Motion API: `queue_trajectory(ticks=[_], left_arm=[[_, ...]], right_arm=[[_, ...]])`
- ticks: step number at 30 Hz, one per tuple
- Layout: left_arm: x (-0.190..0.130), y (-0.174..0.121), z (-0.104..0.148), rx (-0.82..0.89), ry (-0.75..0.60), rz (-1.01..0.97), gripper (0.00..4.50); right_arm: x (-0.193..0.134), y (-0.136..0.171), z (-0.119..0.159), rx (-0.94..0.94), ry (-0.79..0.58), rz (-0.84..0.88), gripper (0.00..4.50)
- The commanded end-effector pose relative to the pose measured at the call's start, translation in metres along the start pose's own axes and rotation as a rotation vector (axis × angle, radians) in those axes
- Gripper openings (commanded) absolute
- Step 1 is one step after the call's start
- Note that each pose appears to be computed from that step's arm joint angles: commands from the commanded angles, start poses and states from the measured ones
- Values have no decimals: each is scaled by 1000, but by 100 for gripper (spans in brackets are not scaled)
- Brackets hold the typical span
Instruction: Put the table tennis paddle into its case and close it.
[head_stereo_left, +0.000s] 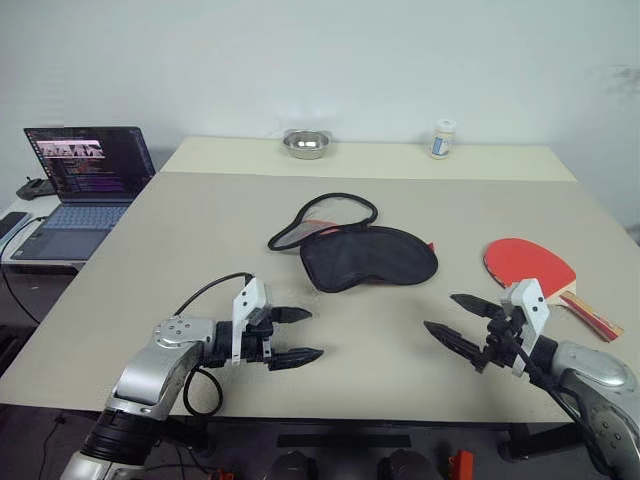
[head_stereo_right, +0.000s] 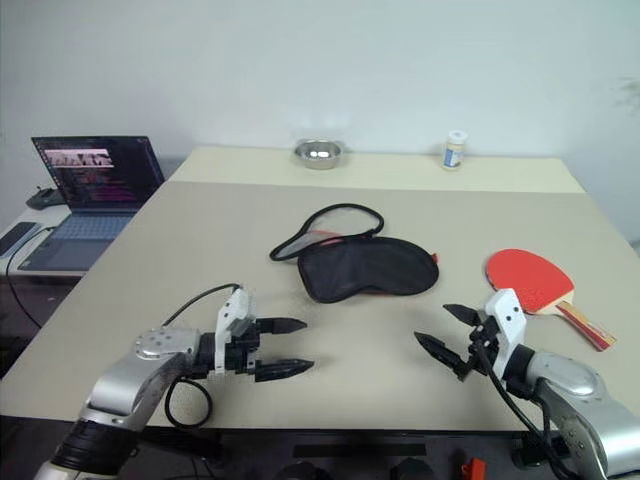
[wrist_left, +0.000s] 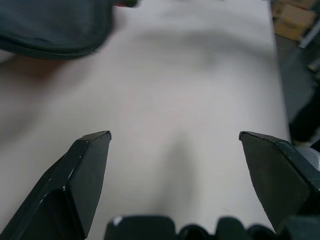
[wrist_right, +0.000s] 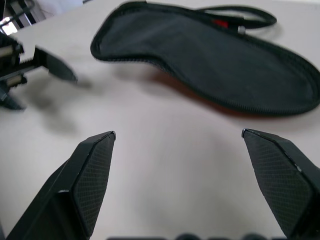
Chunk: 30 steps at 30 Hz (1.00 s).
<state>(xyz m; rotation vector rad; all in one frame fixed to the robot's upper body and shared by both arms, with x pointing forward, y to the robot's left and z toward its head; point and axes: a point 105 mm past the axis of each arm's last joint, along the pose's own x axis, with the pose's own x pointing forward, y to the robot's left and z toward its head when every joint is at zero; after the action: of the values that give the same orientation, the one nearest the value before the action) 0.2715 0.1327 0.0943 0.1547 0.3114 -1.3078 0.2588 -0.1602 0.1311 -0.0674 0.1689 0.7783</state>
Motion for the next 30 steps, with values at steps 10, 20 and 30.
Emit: queue_trajectory(ticks=[10,20,30], left_arm=[[24,-12,54,613,-11,-116,450],[20,16,84,668,-68,5,450],[22,69,70,716,27,114,450]], right_arm=[[-18,33,20,3,-27,124,446],[-16,24,31,-33,-36,88,446],[-12,27,29,-23,-49,76,446]])
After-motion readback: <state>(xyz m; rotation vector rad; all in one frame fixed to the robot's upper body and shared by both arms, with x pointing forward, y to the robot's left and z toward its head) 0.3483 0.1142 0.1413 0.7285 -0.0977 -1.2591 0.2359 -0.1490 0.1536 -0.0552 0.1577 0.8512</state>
